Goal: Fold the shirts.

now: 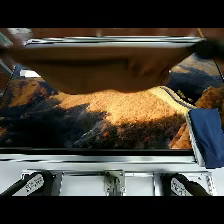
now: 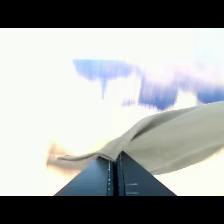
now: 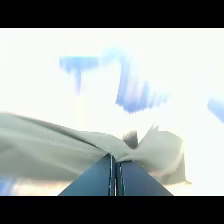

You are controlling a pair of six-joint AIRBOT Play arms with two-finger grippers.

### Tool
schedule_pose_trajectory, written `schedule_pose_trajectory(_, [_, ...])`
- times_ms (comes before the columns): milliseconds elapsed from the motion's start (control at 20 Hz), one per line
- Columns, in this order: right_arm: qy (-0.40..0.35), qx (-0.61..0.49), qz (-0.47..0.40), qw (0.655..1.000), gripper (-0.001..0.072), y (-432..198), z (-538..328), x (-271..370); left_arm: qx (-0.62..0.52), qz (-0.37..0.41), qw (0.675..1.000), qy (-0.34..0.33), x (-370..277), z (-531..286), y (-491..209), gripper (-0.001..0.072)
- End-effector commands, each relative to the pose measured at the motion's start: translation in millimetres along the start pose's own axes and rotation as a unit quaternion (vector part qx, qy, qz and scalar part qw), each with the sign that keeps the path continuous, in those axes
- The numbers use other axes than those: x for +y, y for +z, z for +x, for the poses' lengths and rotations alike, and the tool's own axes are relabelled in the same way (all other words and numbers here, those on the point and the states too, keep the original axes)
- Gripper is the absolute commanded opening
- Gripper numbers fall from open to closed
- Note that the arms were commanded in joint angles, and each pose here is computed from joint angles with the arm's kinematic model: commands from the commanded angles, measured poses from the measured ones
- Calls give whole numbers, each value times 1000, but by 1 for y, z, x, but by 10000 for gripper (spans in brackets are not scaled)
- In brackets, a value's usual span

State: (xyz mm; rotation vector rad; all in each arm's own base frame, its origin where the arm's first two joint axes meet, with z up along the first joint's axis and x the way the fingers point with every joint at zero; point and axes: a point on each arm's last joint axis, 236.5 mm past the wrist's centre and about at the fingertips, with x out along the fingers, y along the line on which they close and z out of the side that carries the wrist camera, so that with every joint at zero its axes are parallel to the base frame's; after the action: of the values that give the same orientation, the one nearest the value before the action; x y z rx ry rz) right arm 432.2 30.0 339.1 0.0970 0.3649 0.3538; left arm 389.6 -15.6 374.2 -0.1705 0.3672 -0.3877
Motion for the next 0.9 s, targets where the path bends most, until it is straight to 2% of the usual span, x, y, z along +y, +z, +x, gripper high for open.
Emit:
schedule_pose_trajectory(0, [-127,-209,-121,962,64,136,-177,50,-222,146,963,33,-115,-141,123,43])
schedule_pose_trajectory(150, [-166,-265,-127,941,65,141,-264,85,-282,156,943,82,-149,-207,125,43])
schedule_pose_trajectory(300, [-166,-263,-140,940,65,117,-307,116,-265,167,940,135,-155,-235,98,43])
schedule_pose_trajectory(450, [-171,-231,-120,950,64,90,-318,122,-218,173,950,143,-161,-238,68,43])
schedule_pose_trajectory(650, [-191,-158,-88,965,64,63,-299,98,-138,159,968,138,-149,-219,34,43])
schedule_pose_trajectory(850, [-172,36,-44,984,64,-3,-227,59,-32,100,986,126,-104,-168,-12,44])
